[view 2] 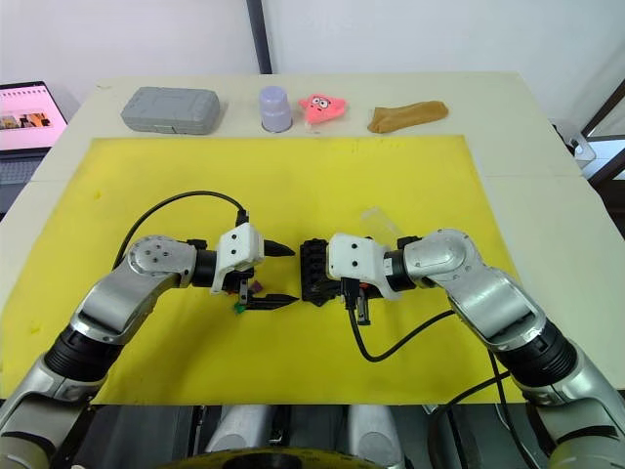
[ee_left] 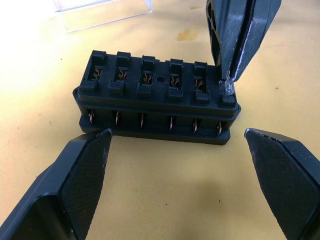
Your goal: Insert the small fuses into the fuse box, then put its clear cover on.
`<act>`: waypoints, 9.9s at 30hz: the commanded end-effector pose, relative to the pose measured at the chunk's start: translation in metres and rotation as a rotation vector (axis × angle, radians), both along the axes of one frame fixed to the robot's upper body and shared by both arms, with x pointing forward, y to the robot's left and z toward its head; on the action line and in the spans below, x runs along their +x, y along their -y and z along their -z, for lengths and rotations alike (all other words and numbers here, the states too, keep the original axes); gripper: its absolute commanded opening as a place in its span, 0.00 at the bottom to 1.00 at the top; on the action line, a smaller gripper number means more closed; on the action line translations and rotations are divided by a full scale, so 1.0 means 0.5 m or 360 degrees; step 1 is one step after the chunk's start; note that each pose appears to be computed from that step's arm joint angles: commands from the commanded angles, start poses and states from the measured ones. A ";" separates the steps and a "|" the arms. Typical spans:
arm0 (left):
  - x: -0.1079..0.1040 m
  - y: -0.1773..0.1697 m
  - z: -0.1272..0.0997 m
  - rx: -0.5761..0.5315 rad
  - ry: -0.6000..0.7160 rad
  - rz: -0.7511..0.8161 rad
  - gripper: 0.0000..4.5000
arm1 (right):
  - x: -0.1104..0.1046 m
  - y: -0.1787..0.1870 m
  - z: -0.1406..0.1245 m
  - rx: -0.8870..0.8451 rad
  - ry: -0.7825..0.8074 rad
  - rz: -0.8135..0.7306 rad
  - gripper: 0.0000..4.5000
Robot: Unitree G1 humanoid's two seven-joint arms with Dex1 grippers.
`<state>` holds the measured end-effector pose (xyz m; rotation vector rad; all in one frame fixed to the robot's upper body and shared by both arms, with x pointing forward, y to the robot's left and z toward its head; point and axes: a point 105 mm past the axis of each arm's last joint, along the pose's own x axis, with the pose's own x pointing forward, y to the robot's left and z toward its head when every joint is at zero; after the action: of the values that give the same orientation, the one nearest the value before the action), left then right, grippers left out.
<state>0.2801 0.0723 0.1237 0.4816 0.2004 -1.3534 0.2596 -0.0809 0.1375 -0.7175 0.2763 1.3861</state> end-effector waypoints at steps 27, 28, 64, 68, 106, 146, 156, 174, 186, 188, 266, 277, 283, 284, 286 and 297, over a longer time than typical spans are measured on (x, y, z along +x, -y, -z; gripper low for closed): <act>-0.008 -0.027 -0.049 -0.0081 -0.0027 0.0014 1.00 | 0.004 0.015 -0.119 0.0081 0.0133 0.0000 0.01; -0.012 -0.039 -0.058 -0.0098 -0.0046 0.0012 1.00 | 0.007 0.026 -0.128 0.0083 0.0150 0.0023 0.01; -0.023 -0.380 -0.081 0.0221 -0.0185 -0.0642 1.00 | 0.049 0.263 -0.177 -0.0107 0.0267 0.0450 0.99; -0.010 -0.331 -0.070 0.0099 -0.0324 -0.0556 1.00 | 0.048 0.190 -0.190 0.0010 0.0264 0.0288 0.99; 0.065 -0.212 -0.027 -0.0599 -0.1538 -0.0626 1.00 | 0.000 0.017 -0.162 0.0173 0.0186 -0.0057 0.99; 0.108 -0.152 0.088 -0.0496 -0.1689 -0.0719 0.51 | -0.002 0.015 -0.171 0.0168 0.0214 0.0004 1.00; 0.112 -0.150 0.093 -0.0503 -0.1686 -0.0728 0.11 | -0.002 0.014 -0.172 0.0173 0.0217 0.0004 1.00; 0.115 -0.170 0.082 -0.0521 -0.1619 -0.0736 0.05 | 0.001 0.015 -0.168 0.0176 0.0218 0.0020 1.00; 0.105 -0.201 -0.033 -0.0805 -0.1413 -0.0594 0.05 | 0.000 0.016 -0.165 0.0180 0.0209 0.0025 1.00; 0.097 -0.198 -0.058 -0.0847 -0.1358 -0.0545 0.05 | 0.000 0.017 -0.164 0.0185 0.0185 0.0037 1.00; 0.105 -0.139 0.094 -0.0504 -0.1641 -0.0616 0.01 | 0.008 0.015 -0.164 0.0176 0.0192 0.0056 1.00; 0.116 -0.165 0.055 -0.0621 -0.1567 -0.0642 0.01 | 0.008 0.012 -0.163 0.0181 0.0189 0.0055 1.00; 0.117 -0.188 -0.018 -0.0755 -0.1411 -0.0586 0.01 | 0.010 0.012 -0.162 0.0185 0.0176 0.0053 1.00; 0.115 -0.188 -0.042 -0.0788 -0.1358 -0.0551 0.01 | 0.011 0.012 -0.163 0.0194 0.0161 0.0059 1.00; 0.108 -0.184 -0.082 -0.0831 -0.1279 -0.0485 0.01 | 0.012 0.012 -0.163 0.0208 0.0135 0.0072 1.00; -0.030 -0.082 -0.242 -0.0722 -0.0774 0.0139 0.01 | 0.008 0.017 -0.241 0.0528 -0.0446 0.0197 1.00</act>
<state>0.2743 0.1162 0.2376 -0.2690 0.2958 -1.4996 0.2703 -0.0899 0.2446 -0.2668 0.3171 1.3371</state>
